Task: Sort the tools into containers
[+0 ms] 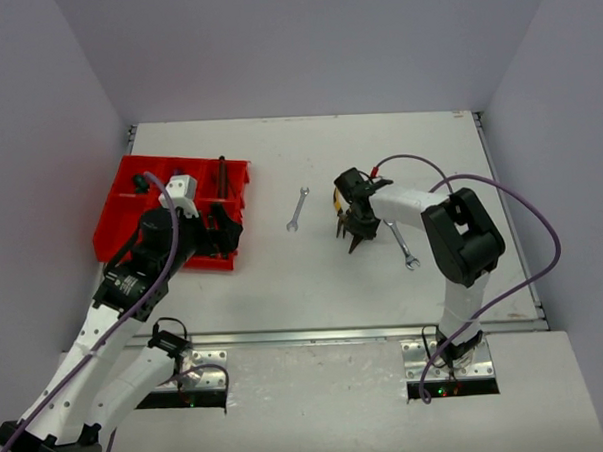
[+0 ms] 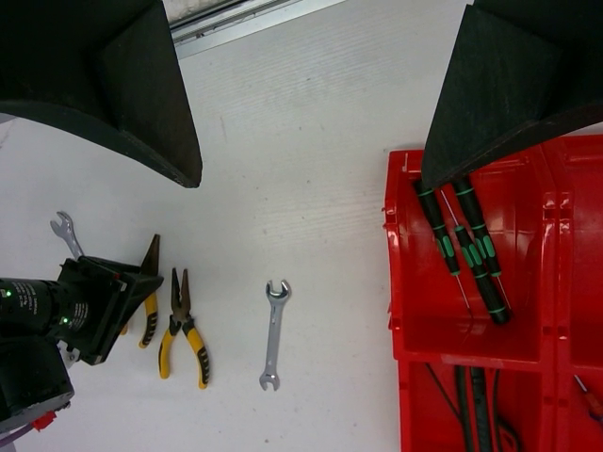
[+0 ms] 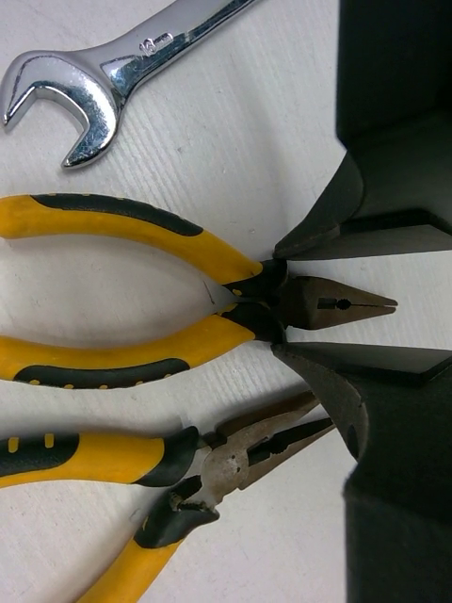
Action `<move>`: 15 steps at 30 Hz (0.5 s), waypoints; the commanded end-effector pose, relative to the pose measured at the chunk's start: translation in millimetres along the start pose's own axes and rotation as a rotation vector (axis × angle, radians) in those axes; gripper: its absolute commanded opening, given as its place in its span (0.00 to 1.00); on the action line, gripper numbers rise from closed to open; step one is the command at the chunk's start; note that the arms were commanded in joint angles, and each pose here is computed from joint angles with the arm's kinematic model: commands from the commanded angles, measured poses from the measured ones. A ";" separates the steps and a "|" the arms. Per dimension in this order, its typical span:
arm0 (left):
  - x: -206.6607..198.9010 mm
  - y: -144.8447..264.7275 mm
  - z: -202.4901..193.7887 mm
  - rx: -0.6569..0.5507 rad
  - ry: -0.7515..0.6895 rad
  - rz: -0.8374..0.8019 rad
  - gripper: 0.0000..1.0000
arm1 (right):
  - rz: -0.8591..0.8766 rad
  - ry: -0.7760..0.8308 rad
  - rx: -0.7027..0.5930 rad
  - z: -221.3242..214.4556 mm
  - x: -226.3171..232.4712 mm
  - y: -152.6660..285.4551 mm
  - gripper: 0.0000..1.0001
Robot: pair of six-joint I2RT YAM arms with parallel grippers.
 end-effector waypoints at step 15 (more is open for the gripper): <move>-27.9 -5.5 6.7 0.006 0.078 -0.156 1.00 | 0.367 0.483 -0.030 -47.5 -27.1 33.2 0.00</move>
Point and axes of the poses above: each gripper's point midway between its finger pads, its own y axis back along the fingers, its own x axis along the line the jaws close on, z = x × y, the point moved 4 cm from there along y, back along the fingers, and after that the axes turned 3 degrees about -y, right-handed, at the moved point
